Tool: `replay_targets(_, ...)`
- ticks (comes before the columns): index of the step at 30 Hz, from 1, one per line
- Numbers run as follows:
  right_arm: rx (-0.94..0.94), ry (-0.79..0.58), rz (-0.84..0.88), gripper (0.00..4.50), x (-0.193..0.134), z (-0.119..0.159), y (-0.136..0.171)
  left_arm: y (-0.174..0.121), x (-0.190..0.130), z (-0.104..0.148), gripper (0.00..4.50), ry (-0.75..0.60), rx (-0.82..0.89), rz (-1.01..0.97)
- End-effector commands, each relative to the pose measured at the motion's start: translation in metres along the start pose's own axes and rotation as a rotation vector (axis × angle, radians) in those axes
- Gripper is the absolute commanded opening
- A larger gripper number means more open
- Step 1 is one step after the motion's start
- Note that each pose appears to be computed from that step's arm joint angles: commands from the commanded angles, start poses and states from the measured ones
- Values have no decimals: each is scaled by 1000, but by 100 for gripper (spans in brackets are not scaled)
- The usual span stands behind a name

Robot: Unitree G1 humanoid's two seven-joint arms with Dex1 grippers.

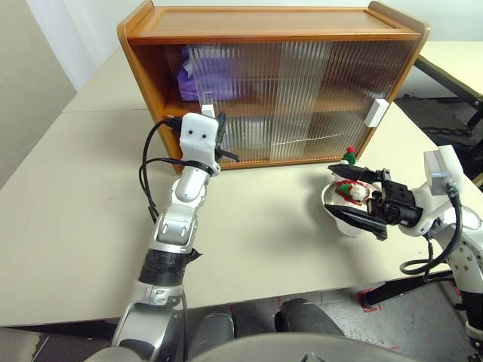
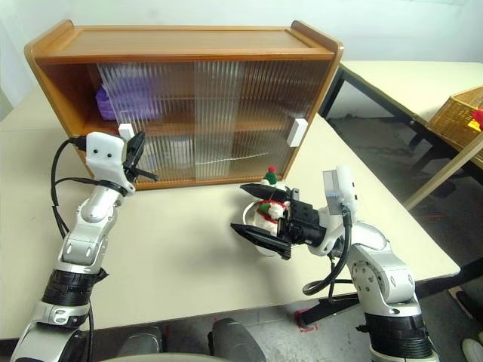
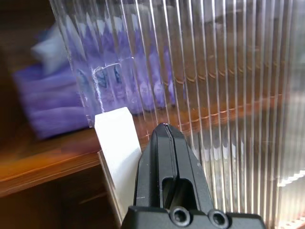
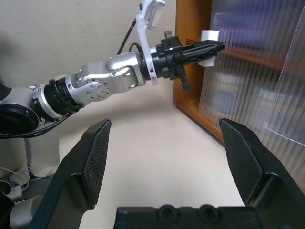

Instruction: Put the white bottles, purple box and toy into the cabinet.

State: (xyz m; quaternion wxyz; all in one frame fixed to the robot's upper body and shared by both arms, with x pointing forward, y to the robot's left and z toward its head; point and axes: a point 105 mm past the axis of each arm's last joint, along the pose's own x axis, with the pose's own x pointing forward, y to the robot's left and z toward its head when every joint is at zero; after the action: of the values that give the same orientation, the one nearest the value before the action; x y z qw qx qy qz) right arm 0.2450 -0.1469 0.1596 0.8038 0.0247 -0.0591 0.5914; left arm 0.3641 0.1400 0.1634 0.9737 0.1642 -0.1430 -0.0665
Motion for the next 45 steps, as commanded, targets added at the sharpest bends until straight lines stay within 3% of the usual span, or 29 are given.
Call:
replay_targets(1,-20,13,7,450,0,2,-1,21,-7,-9,1,47,12,64)
replay_targets(10,-15,7,15,450,1,2,-1,51,-18,-15,1,86,39,141)
replay_targets(22,-13,4,23,450,4,1,-1,64,-25,-19,1,104,55,188)
replay_targets(25,-13,5,20,450,3,1,-1,57,-24,-18,1,86,11,150)
replay_targets(30,-12,8,14,450,2,1,-2,9,-17,-9,1,27,-130,-129)
replay_targets(34,-10,8,-8,450,-1,1,-5,-38,-30,4,128,-7,-322,-428)
replay_targets(38,-1,13,-56,450,-14,6,-15,-48,-52,10,263,-29,-371,-625)
replay_targets(43,-26,-20,-243,279,-41,24,-50,-26,-81,4,441,3,-340,-803)
replay_targets(45,-42,-36,-377,206,-53,30,-74,-15,-89,1,450,22,-322,-844)
